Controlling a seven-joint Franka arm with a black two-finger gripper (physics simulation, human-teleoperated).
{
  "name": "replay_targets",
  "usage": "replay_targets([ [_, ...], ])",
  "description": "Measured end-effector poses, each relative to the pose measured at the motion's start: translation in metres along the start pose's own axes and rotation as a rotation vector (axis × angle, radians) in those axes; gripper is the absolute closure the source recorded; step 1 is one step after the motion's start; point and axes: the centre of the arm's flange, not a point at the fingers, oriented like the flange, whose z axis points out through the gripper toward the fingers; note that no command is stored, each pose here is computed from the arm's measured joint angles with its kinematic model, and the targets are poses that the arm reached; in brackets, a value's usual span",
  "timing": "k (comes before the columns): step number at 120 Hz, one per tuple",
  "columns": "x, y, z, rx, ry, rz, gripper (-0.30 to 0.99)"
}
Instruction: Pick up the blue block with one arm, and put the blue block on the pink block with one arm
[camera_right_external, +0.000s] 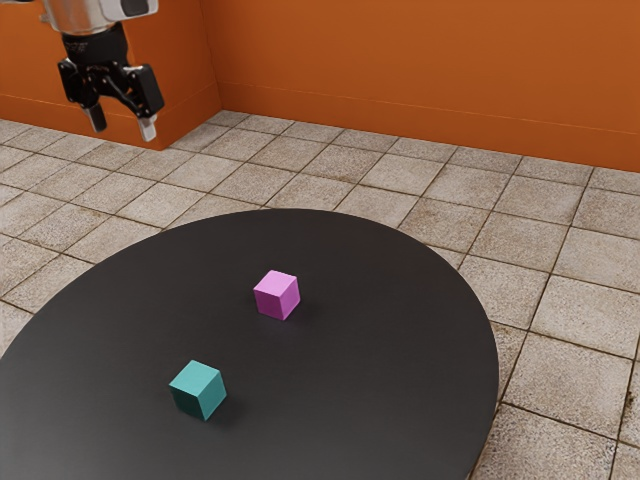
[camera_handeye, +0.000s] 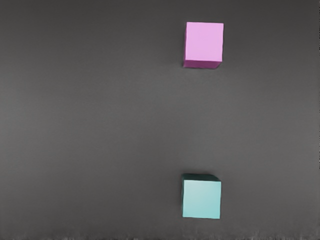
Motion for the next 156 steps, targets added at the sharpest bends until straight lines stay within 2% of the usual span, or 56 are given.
replay_targets([
  [18, -0.002, 0.000, -0.003, 0.000, -0.004, 0.006, 0.00],
  [22, -0.005, -0.001, -0.027, 0.002, 0.036, 0.006, 0.00],
  [29, -0.021, 0.004, -0.089, 0.006, 0.150, 0.015, 0.00],
  [34, -0.027, 0.014, -0.108, 0.005, 0.181, 0.035, 0.00],
  [58, -0.002, 0.054, -0.084, 0.000, 0.096, 0.116, 0.00],
  [87, -0.005, 0.089, -0.073, -0.005, 0.054, 0.191, 0.00],
  [96, -0.019, 0.092, -0.037, -0.001, -0.005, 0.204, 0.00],
  [109, -0.047, 0.040, 0.039, -0.001, -0.076, 0.104, 0.00],
  [118, -0.061, 0.037, 0.082, 0.000, -0.090, 0.099, 0.00],
  [133, -0.081, 0.062, 0.156, 0.021, -0.106, 0.149, 0.00],
  [146, -0.097, 0.067, 0.193, 0.029, -0.075, 0.164, 0.00],
  [156, -0.108, 0.066, 0.228, 0.030, -0.078, 0.168, 0.00],
])
